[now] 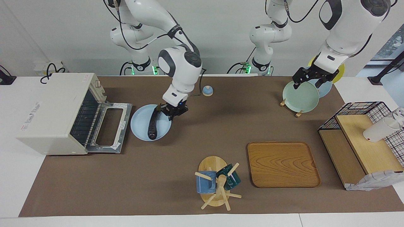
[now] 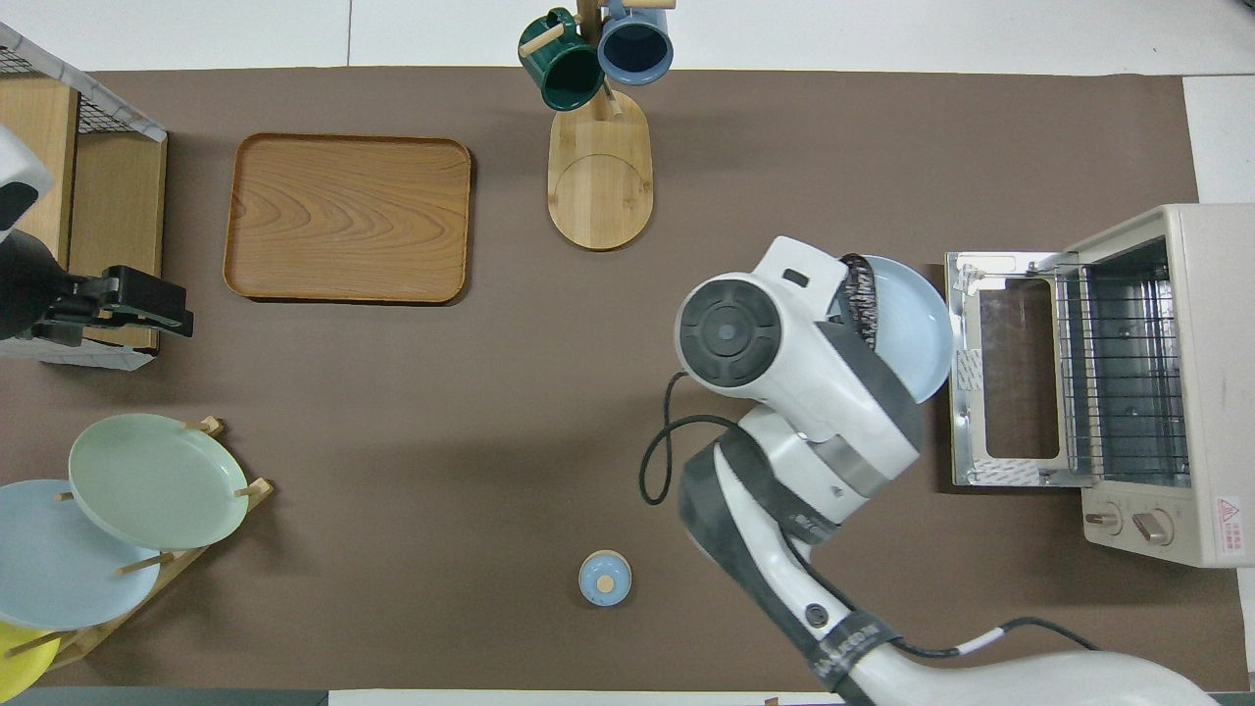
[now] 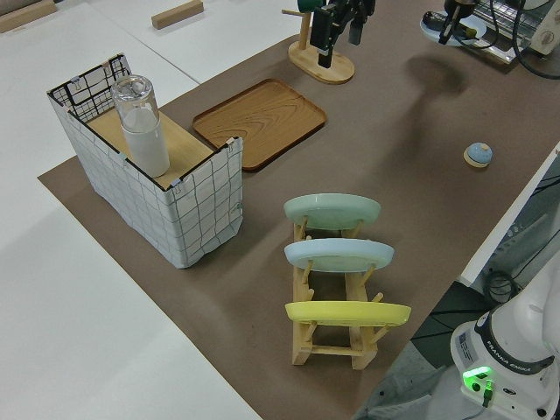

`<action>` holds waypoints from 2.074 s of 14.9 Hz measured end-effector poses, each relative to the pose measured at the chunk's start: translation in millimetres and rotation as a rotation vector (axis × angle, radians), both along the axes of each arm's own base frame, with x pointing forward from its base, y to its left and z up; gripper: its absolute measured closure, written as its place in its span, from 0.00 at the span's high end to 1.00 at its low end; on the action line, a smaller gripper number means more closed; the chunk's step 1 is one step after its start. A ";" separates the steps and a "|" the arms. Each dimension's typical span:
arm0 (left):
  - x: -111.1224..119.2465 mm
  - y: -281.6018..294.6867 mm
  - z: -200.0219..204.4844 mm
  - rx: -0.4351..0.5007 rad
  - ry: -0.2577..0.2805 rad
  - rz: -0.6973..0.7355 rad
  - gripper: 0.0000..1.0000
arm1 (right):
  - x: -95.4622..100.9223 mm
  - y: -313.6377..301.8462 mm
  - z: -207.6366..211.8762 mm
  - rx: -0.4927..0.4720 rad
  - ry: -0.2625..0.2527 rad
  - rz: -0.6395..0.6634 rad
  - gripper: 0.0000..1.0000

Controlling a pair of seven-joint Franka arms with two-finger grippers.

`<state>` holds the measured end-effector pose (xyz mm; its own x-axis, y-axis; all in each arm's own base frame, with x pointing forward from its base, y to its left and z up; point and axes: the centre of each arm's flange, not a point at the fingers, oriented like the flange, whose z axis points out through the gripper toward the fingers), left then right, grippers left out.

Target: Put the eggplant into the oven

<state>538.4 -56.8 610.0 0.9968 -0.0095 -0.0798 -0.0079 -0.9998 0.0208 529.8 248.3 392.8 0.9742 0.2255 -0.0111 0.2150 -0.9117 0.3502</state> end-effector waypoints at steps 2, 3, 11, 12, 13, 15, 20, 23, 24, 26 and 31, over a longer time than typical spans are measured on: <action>-1.0 2.0 5.5 0.000 0.001 0.002 1.00 | -14.0 -44.0 1.7 -0.013 0.028 -0.027 0.02; -1.2 2.2 5.8 0.000 0.003 0.002 1.00 | -21.8 -60.8 3.5 -0.017 0.039 -0.029 0.02; -1.1 1.4 3.9 0.000 0.011 0.000 1.00 | -13.5 -210.6 6.7 0.045 0.109 0.004 0.02; -1.1 1.7 3.9 0.000 0.011 0.001 1.00 | -13.9 -223.6 1.3 0.052 0.112 0.020 0.02; -1.1 1.8 3.8 0.000 0.012 0.001 1.00 | -14.8 -236.9 -3.6 0.058 0.116 0.033 0.02; -1.3 1.5 3.8 0.000 0.012 0.001 1.00 | -15.8 -261.3 -6.8 0.063 0.125 0.051 0.02; -1.3 3.0 4.1 0.000 0.012 0.003 1.00 | -19.6 -285.4 -6.2 0.091 0.132 0.028 0.02; -1.1 4.6 4.1 0.000 0.012 0.006 1.00 | -22.3 -292.2 -8.7 0.120 0.136 0.004 0.02; -1.1 4.9 4.1 0.000 0.012 0.007 1.00 | -22.8 -292.9 -9.1 0.124 0.137 0.002 0.02; -1.1 5.2 4.1 0.000 0.012 0.007 1.00 | -23.7 -293.0 -10.0 0.128 0.138 -0.001 0.03; -1.1 5.2 4.2 0.000 0.012 0.007 1.00 | -24.7 -291.6 -11.2 0.134 0.150 0.012 0.12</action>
<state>537.4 -51.6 614.1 0.9958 -0.0021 -0.0915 -0.0002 -0.9998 0.0205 505.1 -43.3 381.6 0.9612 0.2460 -0.1250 0.2665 -0.9451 0.1893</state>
